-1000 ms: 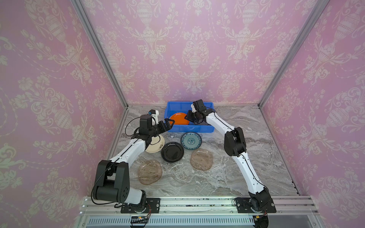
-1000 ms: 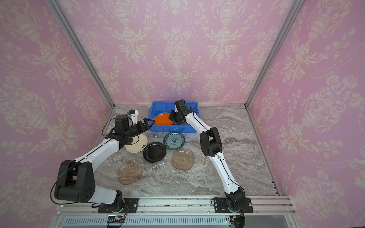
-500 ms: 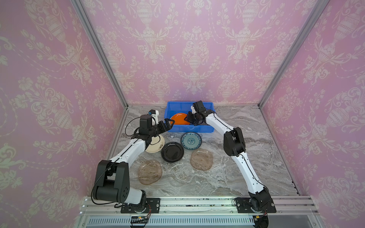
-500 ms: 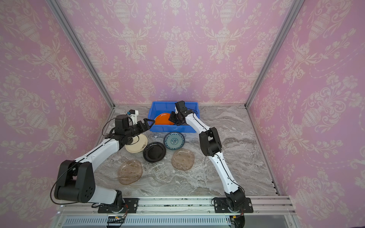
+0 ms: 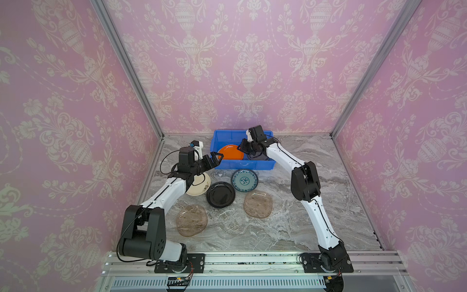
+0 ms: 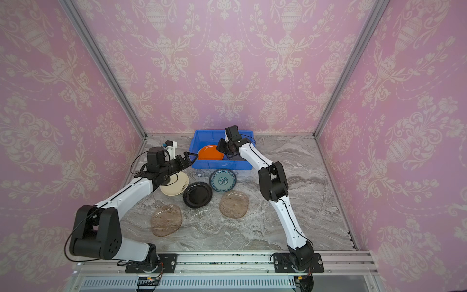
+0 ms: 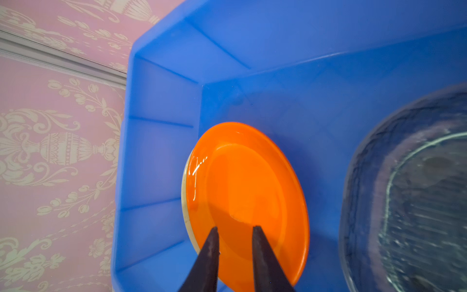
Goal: Place the plates into the plastic bin on the countertop
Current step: Place the plate in the plastic bin.
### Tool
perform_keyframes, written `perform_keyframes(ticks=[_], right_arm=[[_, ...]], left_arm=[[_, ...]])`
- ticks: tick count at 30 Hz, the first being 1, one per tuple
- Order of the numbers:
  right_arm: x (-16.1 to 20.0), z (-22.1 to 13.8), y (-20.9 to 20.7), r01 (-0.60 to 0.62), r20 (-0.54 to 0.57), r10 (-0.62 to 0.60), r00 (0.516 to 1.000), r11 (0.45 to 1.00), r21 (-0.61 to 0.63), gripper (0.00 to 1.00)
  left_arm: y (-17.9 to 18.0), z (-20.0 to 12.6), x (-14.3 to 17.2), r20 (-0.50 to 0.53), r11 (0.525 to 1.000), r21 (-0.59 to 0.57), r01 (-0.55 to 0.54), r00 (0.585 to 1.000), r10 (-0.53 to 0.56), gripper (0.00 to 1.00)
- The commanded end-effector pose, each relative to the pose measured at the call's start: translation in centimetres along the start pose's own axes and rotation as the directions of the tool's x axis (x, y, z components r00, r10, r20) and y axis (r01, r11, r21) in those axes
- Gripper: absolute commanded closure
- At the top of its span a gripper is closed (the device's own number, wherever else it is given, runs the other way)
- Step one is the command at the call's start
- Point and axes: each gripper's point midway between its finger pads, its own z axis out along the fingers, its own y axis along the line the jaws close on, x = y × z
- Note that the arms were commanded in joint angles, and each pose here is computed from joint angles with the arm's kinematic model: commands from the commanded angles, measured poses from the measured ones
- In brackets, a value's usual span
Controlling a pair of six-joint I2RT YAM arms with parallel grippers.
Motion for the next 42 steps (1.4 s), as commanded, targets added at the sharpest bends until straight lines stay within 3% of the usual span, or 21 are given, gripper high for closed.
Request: perform_keyframes(ticks=[1, 4, 21, 37, 42], right_arm=[[-1.4, -2.0, 0.5, 0.059, 0.057, -0.061, 0.997, 0.997, 0.046, 0.75], [-1.3, -1.7, -0.8, 0.066, 0.059, -0.072, 0.996, 0.992, 0.104, 0.75], [1.7, 3.4, -5.4, 0.055, -0.062, -0.045, 0.997, 0.983, 0.176, 0.77], [3.1, 5.6, -2.2, 0.011, -0.141, -0.016, 0.99, 0.999, -0.034, 0.77], [1.6, 4.0, 0.0, -0.005, -0.064, -0.002, 0.998, 0.993, -0.119, 0.78]], left_arm=[[0.9, 0.0, 0.1, 0.008, 1.0, -0.02, -0.006, 1.0, 0.006, 0.01], [1.0, 0.2, 0.2, 0.004, 1.0, -0.017, -0.001, 1.0, 0.001, 0.01], [1.6, 0.4, 0.5, -0.008, 0.999, -0.04, -0.001, 1.0, 0.0, 0.01], [2.1, 0.7, 0.7, -0.016, 0.999, -0.054, 0.003, 1.0, -0.004, 0.01], [2.1, 0.6, 0.6, -0.016, 0.998, -0.06, -0.005, 1.0, 0.004, 0.01]])
